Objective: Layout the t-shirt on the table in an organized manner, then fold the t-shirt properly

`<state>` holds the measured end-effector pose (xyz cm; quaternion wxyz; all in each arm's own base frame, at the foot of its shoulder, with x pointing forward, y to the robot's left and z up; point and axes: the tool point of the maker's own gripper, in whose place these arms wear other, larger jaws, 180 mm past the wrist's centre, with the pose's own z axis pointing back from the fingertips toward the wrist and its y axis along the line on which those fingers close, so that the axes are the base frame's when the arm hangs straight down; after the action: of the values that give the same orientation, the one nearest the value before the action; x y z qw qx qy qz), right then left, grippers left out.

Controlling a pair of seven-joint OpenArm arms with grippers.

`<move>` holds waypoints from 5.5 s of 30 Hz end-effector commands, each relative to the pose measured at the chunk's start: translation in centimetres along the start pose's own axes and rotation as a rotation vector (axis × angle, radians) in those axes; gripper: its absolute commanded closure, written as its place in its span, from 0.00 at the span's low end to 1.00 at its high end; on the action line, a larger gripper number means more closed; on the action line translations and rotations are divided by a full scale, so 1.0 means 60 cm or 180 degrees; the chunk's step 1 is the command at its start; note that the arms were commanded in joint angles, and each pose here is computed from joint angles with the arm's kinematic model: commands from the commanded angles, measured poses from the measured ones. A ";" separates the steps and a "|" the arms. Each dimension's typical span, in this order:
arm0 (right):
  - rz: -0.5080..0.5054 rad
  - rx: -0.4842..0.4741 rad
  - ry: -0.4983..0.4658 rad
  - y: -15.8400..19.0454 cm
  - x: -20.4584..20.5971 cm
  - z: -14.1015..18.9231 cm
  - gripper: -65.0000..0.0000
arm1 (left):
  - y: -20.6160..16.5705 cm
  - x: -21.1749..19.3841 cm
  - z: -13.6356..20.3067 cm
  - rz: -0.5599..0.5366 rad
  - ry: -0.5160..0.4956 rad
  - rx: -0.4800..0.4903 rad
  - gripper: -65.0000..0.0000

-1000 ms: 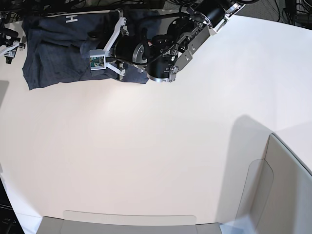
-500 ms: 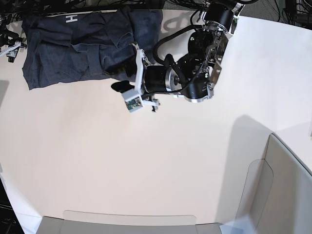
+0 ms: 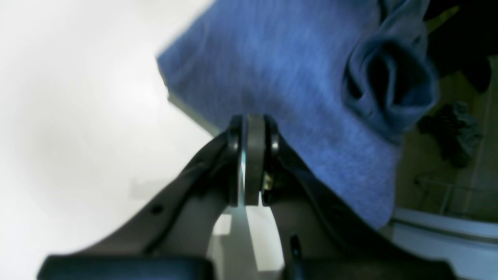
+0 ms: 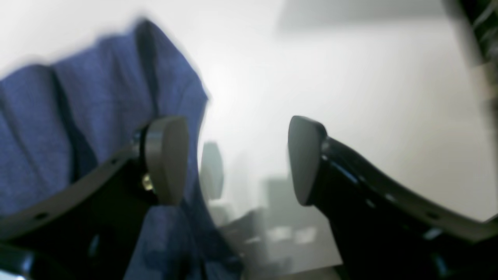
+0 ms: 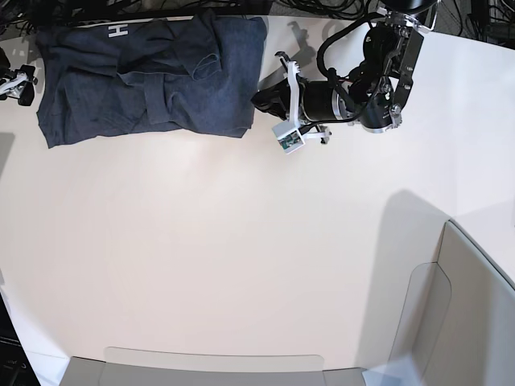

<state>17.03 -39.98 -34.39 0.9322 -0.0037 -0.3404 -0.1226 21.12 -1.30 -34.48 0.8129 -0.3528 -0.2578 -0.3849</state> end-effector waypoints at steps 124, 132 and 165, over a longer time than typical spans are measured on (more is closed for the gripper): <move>0.3763 0.2721 -0.0115 0.769 -0.082 0.064 1.00 | 0.140 -0.180 -0.065 0.1052 0.0791 0.0675 1.00; 0.3779 0.2691 -0.0007 0.766 -0.087 0.048 1.00 | 0.141 -0.177 -0.066 0.1046 0.0782 0.0676 1.00; 0.3657 0.3180 -0.1349 0.904 0.053 0.154 0.28 | 0.140 -0.168 -0.071 0.1054 0.0719 0.0667 1.00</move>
<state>25.72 12.33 -23.09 0.6739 0.2119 -0.4421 0.5527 25.58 0.91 -43.65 0.8859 -0.3397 -0.2252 -0.2215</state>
